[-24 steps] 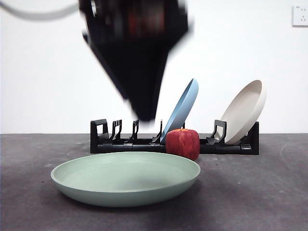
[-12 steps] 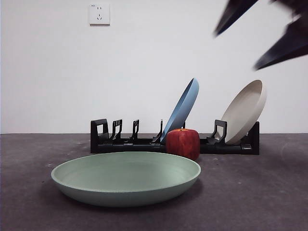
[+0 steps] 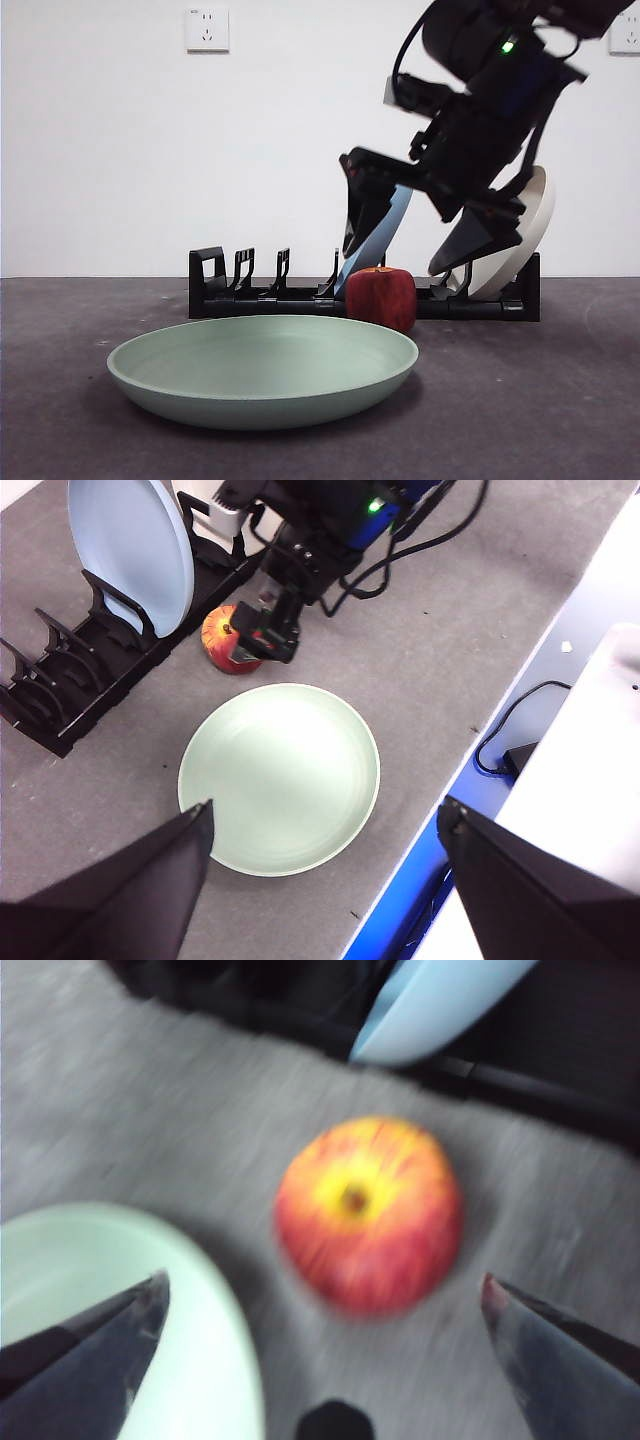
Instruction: Take the green plate from the plate rack,put the plate on the table,take the apple from the table,put the apple in the plate
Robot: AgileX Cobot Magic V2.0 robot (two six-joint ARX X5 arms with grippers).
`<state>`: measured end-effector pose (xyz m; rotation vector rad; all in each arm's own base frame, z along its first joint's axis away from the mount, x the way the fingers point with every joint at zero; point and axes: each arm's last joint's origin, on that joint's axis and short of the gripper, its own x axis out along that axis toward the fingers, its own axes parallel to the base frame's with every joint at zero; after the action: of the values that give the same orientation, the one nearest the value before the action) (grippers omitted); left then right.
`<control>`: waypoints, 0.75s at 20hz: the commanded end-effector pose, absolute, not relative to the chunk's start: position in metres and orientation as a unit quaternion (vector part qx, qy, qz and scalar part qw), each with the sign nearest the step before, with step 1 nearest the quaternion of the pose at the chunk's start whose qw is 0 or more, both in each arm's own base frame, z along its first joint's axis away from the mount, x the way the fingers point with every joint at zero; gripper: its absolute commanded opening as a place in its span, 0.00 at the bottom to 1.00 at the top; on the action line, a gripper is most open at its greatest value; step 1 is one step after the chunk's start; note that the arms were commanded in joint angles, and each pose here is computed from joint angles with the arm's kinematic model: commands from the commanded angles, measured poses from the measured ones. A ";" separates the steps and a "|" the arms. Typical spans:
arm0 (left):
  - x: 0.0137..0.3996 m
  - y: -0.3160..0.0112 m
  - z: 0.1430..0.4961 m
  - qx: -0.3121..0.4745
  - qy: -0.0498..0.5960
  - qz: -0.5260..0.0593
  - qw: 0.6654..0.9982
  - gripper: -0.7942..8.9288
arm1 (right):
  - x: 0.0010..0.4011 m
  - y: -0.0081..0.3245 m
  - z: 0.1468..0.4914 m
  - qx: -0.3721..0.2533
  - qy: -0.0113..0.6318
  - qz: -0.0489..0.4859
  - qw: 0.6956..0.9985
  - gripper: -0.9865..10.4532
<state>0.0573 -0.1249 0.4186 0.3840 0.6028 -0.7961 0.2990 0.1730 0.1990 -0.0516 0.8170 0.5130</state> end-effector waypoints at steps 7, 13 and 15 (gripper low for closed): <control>0.057 -0.125 0.418 0.178 0.288 -0.378 0.862 0.47 | 0.333 0.191 0.173 -0.032 0.399 0.228 0.887 0.73; 0.057 -0.125 0.418 0.179 0.287 -0.376 0.862 0.47 | 0.340 0.191 0.164 -0.042 0.402 0.204 0.891 0.57; 0.057 -0.125 0.418 0.180 0.286 -0.373 0.864 0.47 | 0.340 0.191 0.164 -0.040 0.403 0.205 0.891 0.46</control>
<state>0.0575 -0.1247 0.4186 0.3860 0.6002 -0.7877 0.3384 0.1895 0.1676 -0.0854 0.8303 0.4260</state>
